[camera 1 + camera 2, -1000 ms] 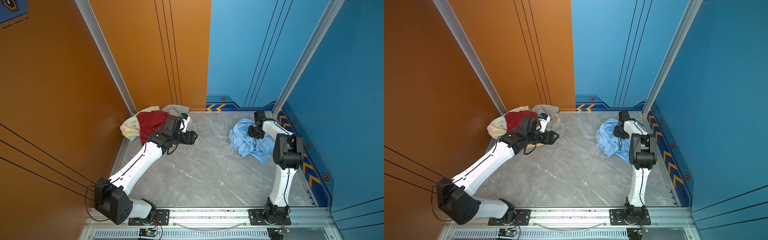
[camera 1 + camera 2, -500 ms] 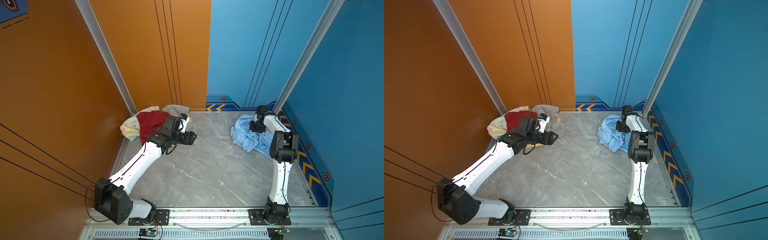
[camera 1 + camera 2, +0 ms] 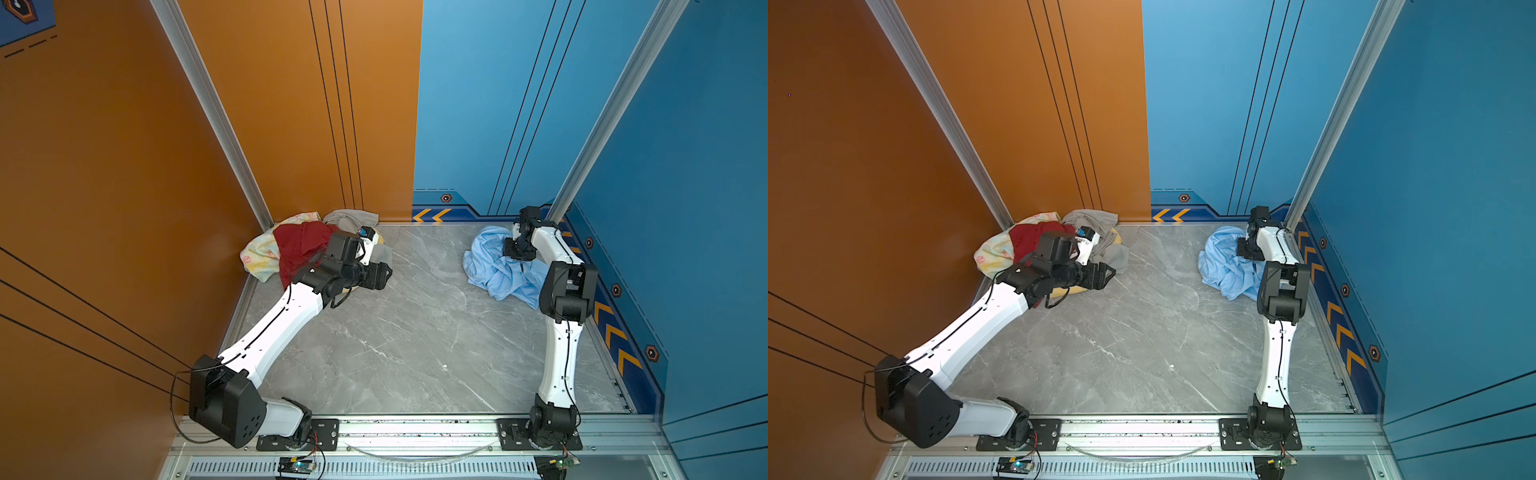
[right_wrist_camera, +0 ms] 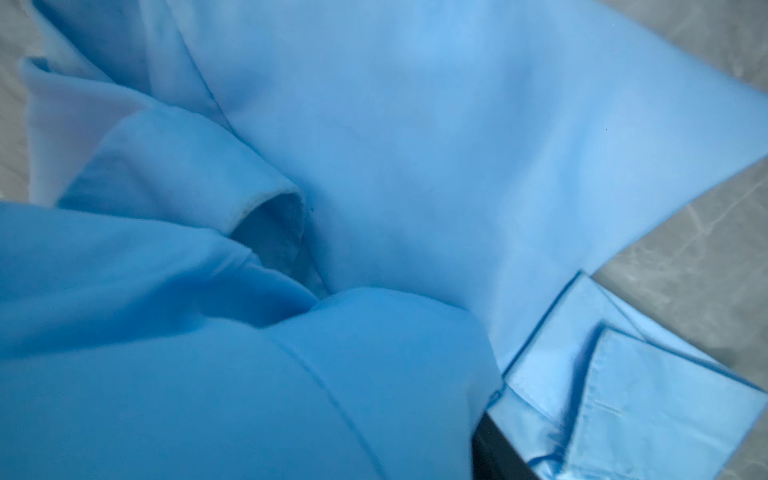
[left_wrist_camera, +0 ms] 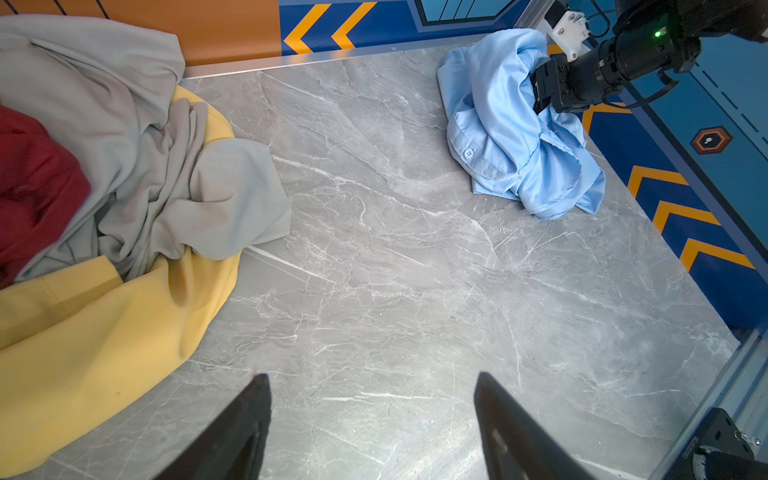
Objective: Pick out a specific cloth from the pile
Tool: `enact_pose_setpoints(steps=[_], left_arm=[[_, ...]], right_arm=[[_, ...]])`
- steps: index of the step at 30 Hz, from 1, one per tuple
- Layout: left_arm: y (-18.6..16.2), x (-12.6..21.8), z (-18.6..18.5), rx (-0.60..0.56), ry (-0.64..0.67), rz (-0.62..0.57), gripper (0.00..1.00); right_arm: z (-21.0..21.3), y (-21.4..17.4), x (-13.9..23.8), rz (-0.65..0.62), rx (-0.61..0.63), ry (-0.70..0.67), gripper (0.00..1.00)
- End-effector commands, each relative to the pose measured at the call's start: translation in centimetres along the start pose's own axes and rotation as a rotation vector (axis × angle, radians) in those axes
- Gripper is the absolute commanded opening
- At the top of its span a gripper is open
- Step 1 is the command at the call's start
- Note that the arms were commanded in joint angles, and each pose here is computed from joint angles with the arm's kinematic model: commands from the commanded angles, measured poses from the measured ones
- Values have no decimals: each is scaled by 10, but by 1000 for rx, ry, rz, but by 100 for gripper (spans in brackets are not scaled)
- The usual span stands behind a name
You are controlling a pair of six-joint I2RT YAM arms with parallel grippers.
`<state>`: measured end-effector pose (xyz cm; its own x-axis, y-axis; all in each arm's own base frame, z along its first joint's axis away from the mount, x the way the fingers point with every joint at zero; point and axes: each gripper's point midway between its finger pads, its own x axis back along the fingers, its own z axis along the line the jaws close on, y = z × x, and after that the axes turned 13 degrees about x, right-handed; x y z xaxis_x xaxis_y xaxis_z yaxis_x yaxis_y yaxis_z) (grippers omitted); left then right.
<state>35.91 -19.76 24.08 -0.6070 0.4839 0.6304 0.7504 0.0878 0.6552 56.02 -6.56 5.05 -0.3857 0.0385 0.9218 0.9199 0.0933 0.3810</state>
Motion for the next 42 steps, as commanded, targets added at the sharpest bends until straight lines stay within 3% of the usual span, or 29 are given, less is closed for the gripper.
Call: enact_pose_setpoints(steps=[1, 8, 12, 18, 25, 30, 38, 42], left_arm=[[7, 6, 1, -15, 5, -31, 78], [15, 21, 7, -19, 59, -85, 85], [18, 31, 14, -19, 104, -110, 99], [22, 45, 20, -21, 132, -141, 98], [25, 55, 28, -12, 158, -166, 98], [23, 53, 34, 7, 170, -163, 98], [21, 50, 37, 26, 172, -156, 98], [19, 51, 40, 20, 180, -154, 98]], right_arm=[[-5, 5, 31, -21, 10, -26, 60], [-5, 9, 73, -79, 8, -43, 76], [-6, 12, 98, -120, -2, -53, 84], [-8, 17, 124, -167, -30, -72, 92], [-5, 32, 164, -281, -56, -56, 95], [5, 35, 163, -342, -108, -4, 95], [11, 36, 160, -491, -321, 68, 95], [15, 41, 176, -552, -322, 96, 95]])
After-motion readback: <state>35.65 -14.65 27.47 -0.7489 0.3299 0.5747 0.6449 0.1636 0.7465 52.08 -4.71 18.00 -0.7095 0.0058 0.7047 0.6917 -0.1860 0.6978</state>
